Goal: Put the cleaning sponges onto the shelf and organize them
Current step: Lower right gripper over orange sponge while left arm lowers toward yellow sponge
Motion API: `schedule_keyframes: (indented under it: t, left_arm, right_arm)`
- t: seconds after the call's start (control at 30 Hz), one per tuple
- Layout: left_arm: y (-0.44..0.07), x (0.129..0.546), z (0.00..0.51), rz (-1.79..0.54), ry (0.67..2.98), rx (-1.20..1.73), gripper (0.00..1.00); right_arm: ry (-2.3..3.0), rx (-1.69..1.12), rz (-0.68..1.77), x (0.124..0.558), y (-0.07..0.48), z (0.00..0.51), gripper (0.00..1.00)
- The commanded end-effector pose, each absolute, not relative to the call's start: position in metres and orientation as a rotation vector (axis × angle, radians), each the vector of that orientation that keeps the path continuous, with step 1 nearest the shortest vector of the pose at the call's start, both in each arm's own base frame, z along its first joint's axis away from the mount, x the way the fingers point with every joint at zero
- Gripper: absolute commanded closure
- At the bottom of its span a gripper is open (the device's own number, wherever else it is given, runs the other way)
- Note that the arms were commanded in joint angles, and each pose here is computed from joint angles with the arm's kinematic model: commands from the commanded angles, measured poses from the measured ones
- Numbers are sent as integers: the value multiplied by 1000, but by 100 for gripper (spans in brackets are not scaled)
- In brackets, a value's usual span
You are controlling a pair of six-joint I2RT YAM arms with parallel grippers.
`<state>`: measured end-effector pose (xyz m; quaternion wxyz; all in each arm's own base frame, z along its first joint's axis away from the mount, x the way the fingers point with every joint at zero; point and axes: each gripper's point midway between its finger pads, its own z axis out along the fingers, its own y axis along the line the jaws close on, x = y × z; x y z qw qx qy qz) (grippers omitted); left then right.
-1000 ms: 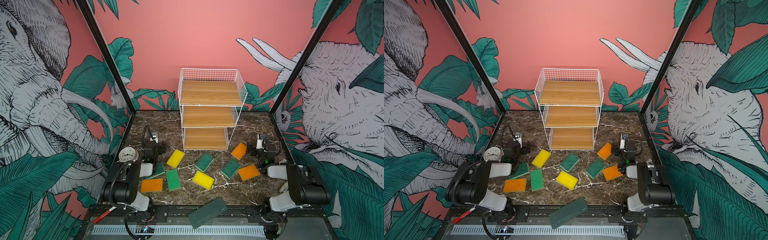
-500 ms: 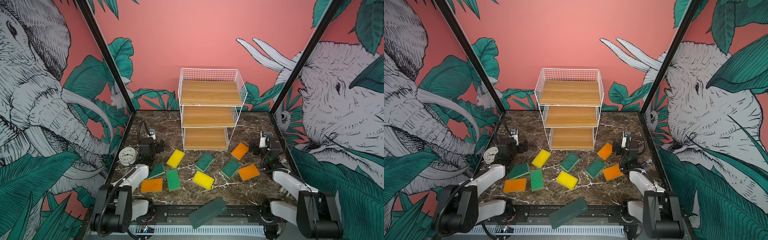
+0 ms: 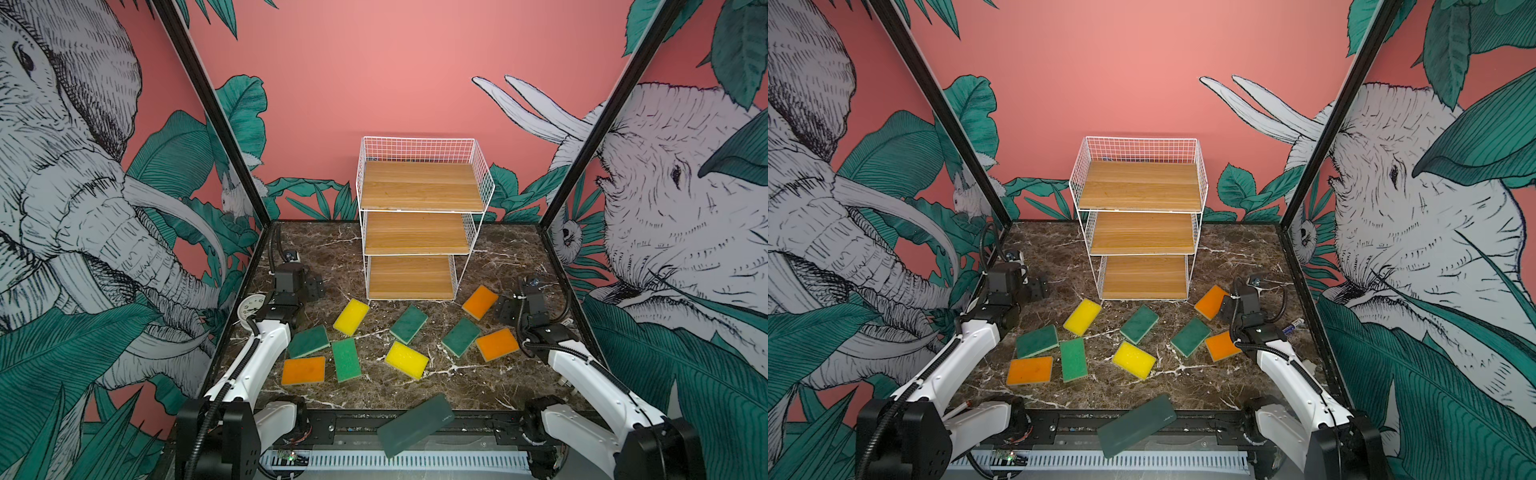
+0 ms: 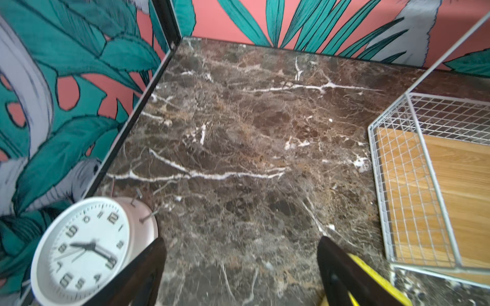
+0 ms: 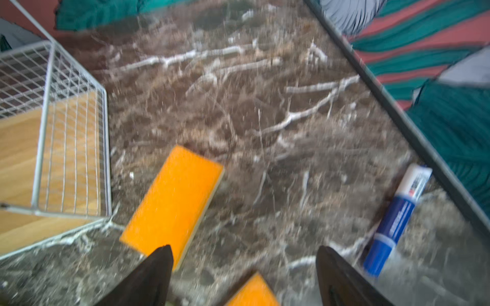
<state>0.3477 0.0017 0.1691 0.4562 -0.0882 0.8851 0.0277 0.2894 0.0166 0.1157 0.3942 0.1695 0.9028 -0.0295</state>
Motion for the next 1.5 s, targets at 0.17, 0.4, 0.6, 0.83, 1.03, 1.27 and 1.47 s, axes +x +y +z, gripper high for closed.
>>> schedule_keyframes:
  t: [0.17,0.4,0.6,0.83,1.03,1.27,1.47]
  left_arm:
    - [-4,318,176,-36,2267,-316,20]
    - [-10,306,168,-60,2339,-290,22]
    - [-10,301,173,-68,2322,-287,27]
    - [-14,300,171,-95,2345,-288,30]
    - [-15,302,170,-108,2349,-311,32]
    - [-12,305,172,-104,2337,-349,34]
    - [-11,307,171,-101,2343,-380,36]
  right_arm:
    - [2437,603,-149,242,34,99,15]
    - [2543,710,-50,220,58,84,15]
    - [2541,820,19,209,60,68,23]
    - [2587,874,-52,195,53,51,27]
    - [2595,910,-49,192,51,41,28]
    - [2620,943,-70,193,45,32,37]
    - [2634,956,-82,198,36,29,42]
